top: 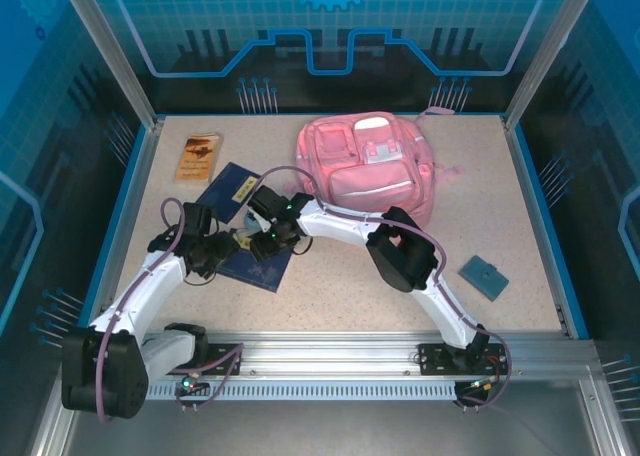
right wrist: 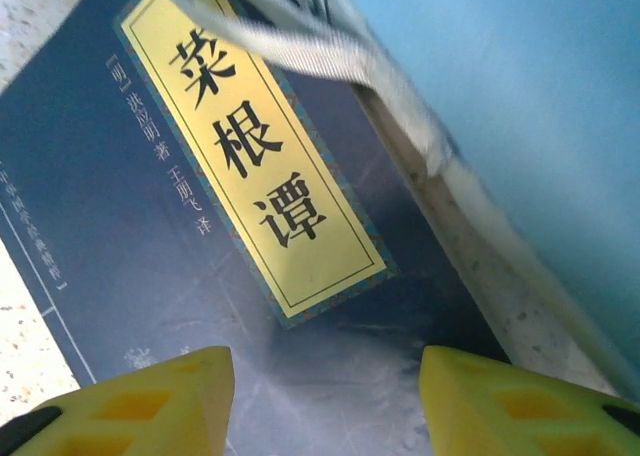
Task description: Pack books, pencil case, and school supplies into a backpack
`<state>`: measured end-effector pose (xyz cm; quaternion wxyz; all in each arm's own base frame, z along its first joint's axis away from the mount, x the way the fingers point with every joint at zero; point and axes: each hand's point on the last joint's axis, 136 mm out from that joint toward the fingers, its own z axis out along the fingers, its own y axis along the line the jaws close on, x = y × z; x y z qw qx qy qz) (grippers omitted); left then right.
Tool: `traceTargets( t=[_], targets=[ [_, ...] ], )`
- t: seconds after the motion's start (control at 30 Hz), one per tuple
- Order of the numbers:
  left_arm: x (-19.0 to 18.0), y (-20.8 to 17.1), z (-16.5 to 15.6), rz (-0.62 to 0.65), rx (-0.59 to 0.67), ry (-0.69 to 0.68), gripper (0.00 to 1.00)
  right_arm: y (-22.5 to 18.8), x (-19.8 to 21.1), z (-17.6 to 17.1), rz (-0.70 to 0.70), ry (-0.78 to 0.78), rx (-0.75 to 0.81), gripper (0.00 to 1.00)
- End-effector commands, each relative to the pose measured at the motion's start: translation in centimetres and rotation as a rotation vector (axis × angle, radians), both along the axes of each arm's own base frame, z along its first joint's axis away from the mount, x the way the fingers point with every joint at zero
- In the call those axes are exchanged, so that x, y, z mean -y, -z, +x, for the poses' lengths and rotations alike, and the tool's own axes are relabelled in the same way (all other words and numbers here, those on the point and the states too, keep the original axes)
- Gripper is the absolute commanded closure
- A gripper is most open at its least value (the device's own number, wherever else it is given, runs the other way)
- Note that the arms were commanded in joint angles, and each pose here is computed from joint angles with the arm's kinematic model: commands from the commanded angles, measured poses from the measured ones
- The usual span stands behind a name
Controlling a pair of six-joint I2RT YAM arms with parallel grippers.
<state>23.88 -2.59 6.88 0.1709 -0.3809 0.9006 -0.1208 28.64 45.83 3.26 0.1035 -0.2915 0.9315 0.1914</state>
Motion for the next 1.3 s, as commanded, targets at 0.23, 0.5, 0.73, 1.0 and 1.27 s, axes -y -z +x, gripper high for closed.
traceTargets(
  t=[0.23,0.5,0.73,1.0,1.27],
  targets=[
    [2.1,0.7,-2.3,-0.052,-0.062,0.054,0.38,1.9,11.2,-6.8,-0.234,0.137,-0.121,0.46],
    [7.0,1.6,-3.9,-0.179,-0.074,0.166,0.38,-1.7,12.5,-9.6,-0.109,0.158,-0.185,0.42],
    [11.7,1.5,-3.7,-0.310,-0.056,0.276,0.38,-0.5,15.6,-5.5,-0.174,0.356,-0.128,0.41],
    [13.3,2.5,-3.6,-0.335,-0.091,0.301,0.40,1.4,14.3,-5.2,-0.164,0.317,-0.168,0.54],
    [13.8,4.2,-3.8,-0.344,-0.130,0.319,0.40,3.0,13.7,-6.0,-0.155,0.322,-0.232,0.60]
  ],
)
